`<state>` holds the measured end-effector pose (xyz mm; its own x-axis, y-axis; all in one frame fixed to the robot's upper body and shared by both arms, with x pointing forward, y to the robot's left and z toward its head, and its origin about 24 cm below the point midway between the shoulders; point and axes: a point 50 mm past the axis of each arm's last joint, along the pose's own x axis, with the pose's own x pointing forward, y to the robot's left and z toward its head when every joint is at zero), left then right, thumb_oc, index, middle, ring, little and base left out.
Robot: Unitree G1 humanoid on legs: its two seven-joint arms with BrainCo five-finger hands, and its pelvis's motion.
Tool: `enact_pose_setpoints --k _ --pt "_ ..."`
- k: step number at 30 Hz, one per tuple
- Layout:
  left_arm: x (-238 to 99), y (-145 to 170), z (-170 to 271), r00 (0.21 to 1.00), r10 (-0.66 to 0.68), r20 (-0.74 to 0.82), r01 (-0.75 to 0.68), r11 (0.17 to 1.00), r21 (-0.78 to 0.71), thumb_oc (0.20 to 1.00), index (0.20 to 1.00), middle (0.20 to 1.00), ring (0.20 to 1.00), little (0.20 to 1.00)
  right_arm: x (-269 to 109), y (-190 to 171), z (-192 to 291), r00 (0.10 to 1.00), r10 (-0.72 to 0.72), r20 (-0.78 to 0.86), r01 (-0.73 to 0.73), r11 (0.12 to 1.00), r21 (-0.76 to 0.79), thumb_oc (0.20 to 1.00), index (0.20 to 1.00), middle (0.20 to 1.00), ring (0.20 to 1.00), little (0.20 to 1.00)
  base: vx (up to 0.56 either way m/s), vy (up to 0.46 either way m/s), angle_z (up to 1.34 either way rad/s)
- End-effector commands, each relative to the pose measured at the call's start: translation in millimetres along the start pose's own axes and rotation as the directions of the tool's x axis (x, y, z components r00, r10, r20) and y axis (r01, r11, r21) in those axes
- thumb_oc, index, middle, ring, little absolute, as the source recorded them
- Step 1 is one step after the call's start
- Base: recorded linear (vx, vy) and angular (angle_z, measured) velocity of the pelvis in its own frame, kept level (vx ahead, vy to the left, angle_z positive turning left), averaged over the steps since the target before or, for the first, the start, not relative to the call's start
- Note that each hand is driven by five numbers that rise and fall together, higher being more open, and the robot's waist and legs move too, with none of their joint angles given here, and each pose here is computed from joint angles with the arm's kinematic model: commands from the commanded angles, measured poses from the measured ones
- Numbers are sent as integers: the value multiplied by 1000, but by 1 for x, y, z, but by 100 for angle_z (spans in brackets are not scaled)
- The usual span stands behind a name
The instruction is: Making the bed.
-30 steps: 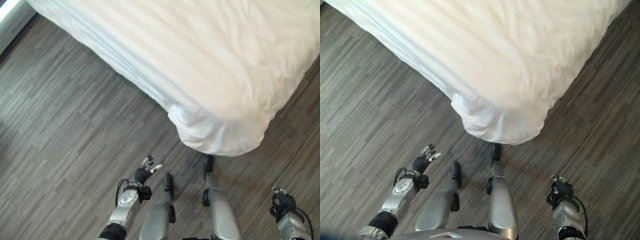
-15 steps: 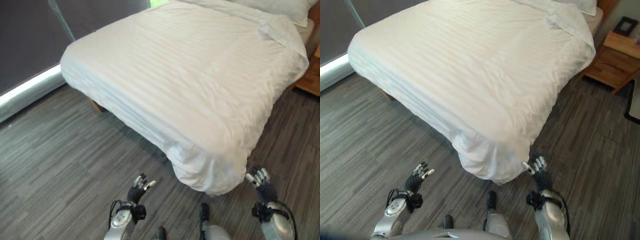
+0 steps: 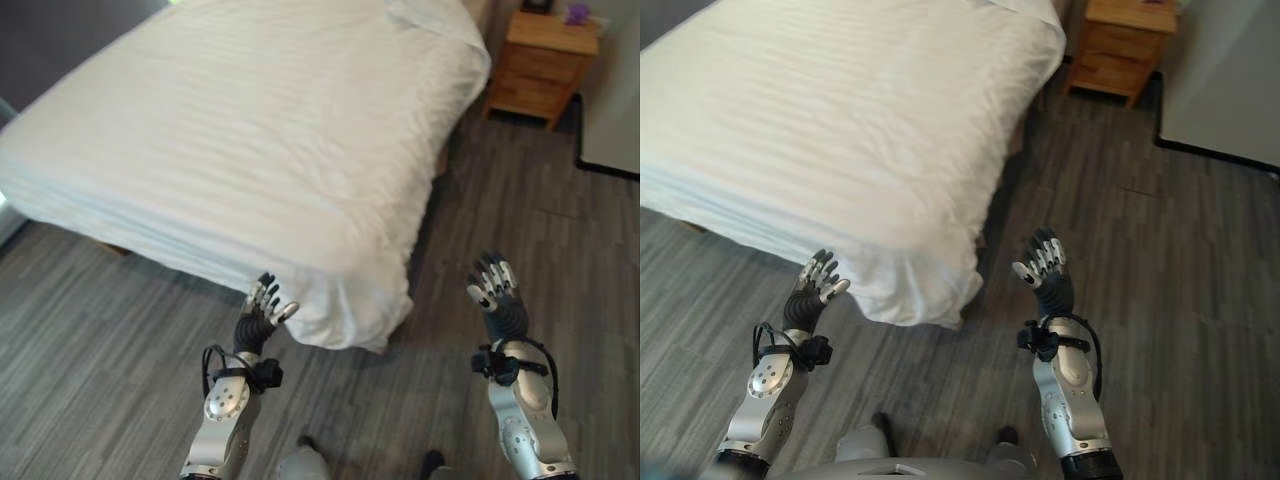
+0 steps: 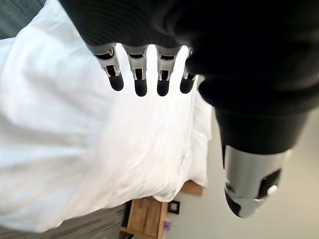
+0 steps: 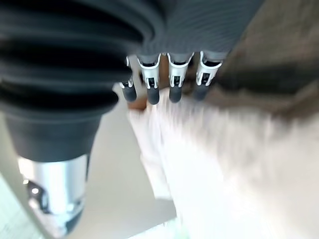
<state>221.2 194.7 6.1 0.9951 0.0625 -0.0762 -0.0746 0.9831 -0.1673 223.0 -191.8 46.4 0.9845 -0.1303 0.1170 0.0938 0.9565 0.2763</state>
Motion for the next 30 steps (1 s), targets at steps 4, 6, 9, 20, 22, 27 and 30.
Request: enact_pose_setpoints --k 4,6,9,20,22,27,30 --pt "11 -6 19 994 -41 106 49 996 -78 1000 1000 1000 1000 1000 8 1 16 995 74 61 -70 996 -58 1000 1000 1000 1000 1000 -138 -156 -65" --pt "6 -6 16 995 -34 93 46 991 -122 1000 1000 1000 1000 1000 5 -2 9 997 75 23 -73 994 -79 1000 1000 1000 1000 1000 -33 -188 -72" --pt "0 -8 8 996 -74 54 80 991 -107 1000 1000 1000 1000 1000 0 -11 0 999 30 -14 -31 999 -38 1000 1000 1000 1000 1000 27 -109 -67" --pt "4 -10 11 994 -94 49 97 993 -74 1000 1000 1000 1000 1000 -5 2 -11 997 59 -51 -55 995 83 1000 1000 1000 1000 1000 -22 38 8" --pt "3 -7 11 995 -89 51 92 994 -65 1000 1000 1000 1000 1000 -5 2 -11 996 70 -53 -66 995 69 1000 1000 1000 1000 1000 33 1 -11" --pt "-5 25 12 997 76 22 -75 996 -37 1000 1000 1000 1000 1000 1 -29 -10 994 -9 -106 3 998 -56 1000 1000 1000 1000 1000 -71 51 -4" --pt "5 29 16 997 74 25 -75 996 47 1000 1000 1000 1000 1000 1 -21 -15 991 26 -133 -36 997 -72 1000 1000 1000 1000 1000 -150 -16 -36"
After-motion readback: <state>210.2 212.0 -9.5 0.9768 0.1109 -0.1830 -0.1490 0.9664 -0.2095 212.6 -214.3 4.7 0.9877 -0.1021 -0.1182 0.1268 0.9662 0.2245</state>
